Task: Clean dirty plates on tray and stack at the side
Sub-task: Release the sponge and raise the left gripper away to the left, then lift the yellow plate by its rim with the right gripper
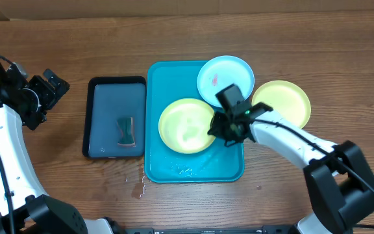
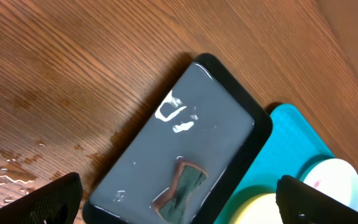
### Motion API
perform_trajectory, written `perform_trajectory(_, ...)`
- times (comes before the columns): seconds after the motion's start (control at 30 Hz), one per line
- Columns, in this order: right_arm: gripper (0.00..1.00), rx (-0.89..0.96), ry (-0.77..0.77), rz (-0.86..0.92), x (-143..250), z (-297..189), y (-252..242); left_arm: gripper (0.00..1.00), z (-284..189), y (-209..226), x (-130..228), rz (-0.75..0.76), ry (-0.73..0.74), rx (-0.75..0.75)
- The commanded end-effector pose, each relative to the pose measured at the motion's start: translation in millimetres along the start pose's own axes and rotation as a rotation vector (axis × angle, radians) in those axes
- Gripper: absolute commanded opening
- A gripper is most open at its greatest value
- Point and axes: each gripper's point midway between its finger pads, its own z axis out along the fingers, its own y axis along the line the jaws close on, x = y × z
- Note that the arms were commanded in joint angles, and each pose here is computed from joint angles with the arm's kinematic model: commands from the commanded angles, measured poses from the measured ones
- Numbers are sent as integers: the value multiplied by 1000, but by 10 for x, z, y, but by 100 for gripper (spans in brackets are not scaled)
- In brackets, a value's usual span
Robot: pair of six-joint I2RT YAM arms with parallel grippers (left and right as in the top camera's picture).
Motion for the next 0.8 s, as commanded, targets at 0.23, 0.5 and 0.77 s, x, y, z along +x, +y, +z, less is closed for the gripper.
perform_trajectory(0.23,4,-176,-239,-98,-573,-887,941,100,-45,27,-54,-14,-24,-20)
perform_trajectory(0.5,4,-189,-357,-148,-498,-471,1426,100,-45,27,-54,-14,-24,-20)
perform_trajectory(0.77,4,-163,-521,-266,-345,-34,1804,100,-45,27,-54,-14,-24,-20)
